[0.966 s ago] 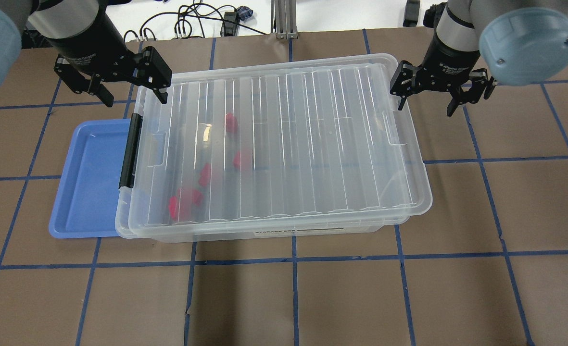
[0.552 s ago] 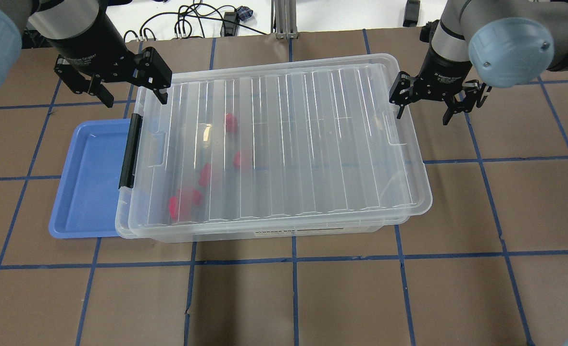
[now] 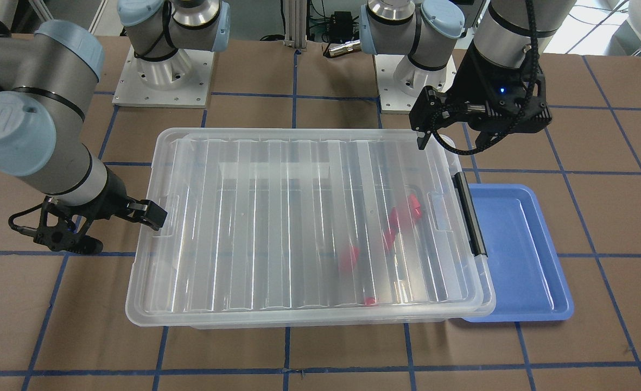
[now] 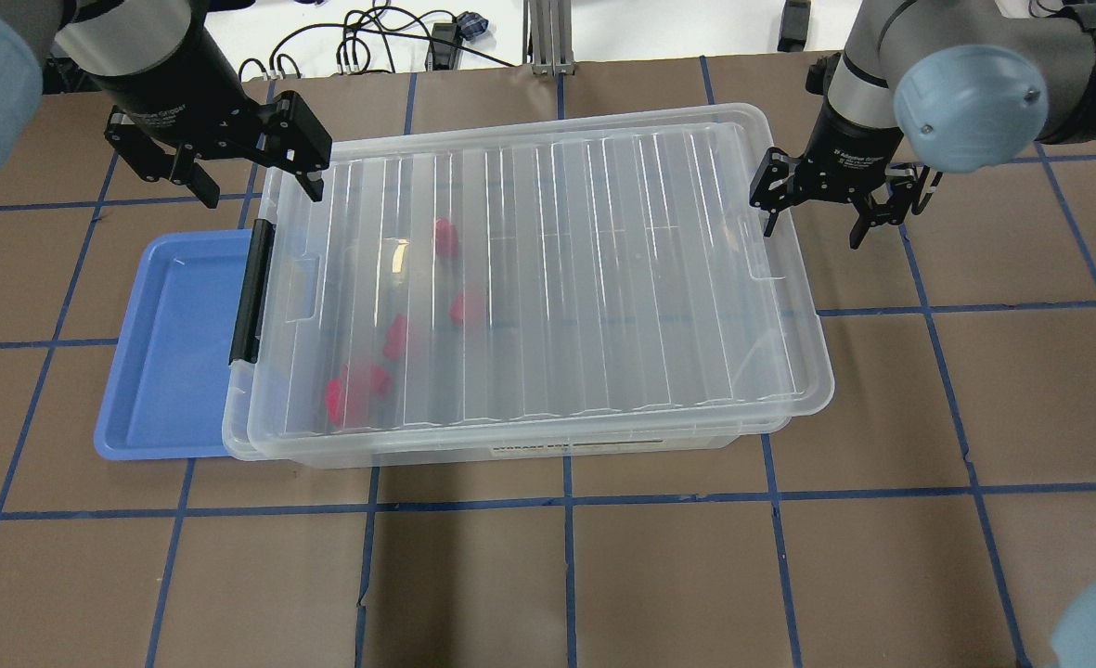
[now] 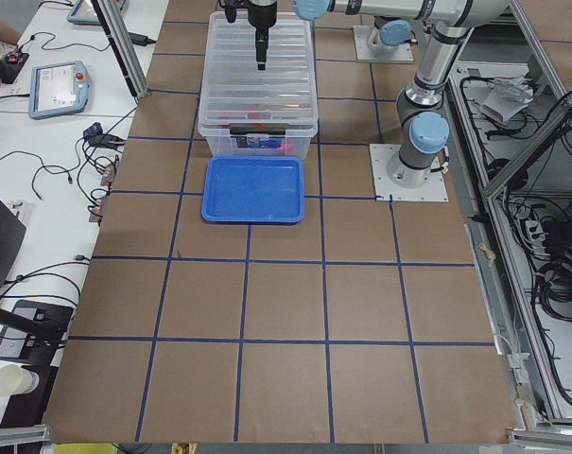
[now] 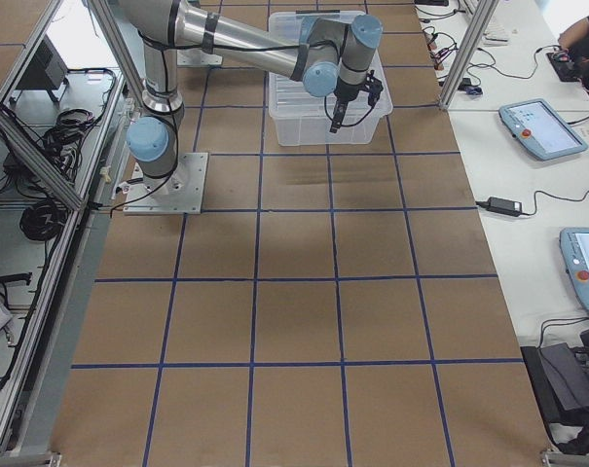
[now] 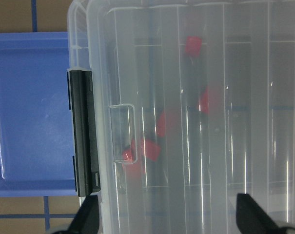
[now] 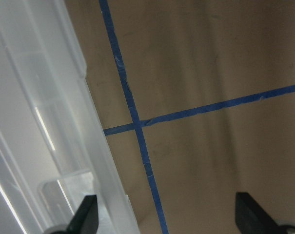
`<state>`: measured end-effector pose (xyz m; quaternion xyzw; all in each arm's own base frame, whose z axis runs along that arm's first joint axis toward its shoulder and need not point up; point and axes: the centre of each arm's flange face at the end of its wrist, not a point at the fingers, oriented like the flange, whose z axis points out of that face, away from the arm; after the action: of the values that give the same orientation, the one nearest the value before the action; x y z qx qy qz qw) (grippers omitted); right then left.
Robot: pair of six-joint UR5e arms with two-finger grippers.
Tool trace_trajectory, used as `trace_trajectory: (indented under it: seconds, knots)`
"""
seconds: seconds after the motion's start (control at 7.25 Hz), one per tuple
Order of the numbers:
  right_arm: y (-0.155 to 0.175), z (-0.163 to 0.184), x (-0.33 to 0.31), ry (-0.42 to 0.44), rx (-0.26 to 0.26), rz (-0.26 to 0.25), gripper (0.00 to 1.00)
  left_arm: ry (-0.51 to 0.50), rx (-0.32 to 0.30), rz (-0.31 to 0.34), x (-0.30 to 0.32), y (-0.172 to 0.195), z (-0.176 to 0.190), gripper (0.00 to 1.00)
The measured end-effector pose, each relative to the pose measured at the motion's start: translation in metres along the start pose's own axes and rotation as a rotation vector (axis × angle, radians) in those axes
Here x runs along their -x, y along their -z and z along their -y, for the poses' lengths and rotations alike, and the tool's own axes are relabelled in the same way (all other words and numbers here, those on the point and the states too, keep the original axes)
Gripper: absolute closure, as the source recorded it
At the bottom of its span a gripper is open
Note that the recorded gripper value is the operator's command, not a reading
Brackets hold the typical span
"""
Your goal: Place red block in blue tray from box
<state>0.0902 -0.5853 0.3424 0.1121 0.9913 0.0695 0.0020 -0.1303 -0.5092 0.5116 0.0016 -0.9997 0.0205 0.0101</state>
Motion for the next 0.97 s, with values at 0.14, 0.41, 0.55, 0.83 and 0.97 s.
trace_trajectory:
  seconds: [0.14, 0.41, 0.55, 0.83, 0.97]
  knots:
    - [0.000, 0.004, -0.005, -0.008, -0.002, -0.003, 0.00, 0.000, -0.003, 0.001, 0.000, 0.002, 0.000, 0.00]
    - [0.004, 0.013, -0.026, -0.038, -0.006, 0.001, 0.00, 0.002, -0.006, 0.001, 0.000, 0.004, -0.001, 0.00]
    - [0.005, 0.016, -0.034, -0.038, -0.010, 0.001, 0.00, 0.002, -0.003, 0.001, -0.001, 0.005, -0.002, 0.00]
    - [0.009, 0.020, -0.045, -0.044, -0.030, 0.004, 0.00, 0.001, 0.013, 0.000, -0.003, 0.004, -0.004, 0.00]
    - [0.011, 0.024, -0.055, -0.047, -0.038, 0.006, 0.00, -0.001, 0.018, 0.000, -0.004, 0.003, -0.004, 0.00]
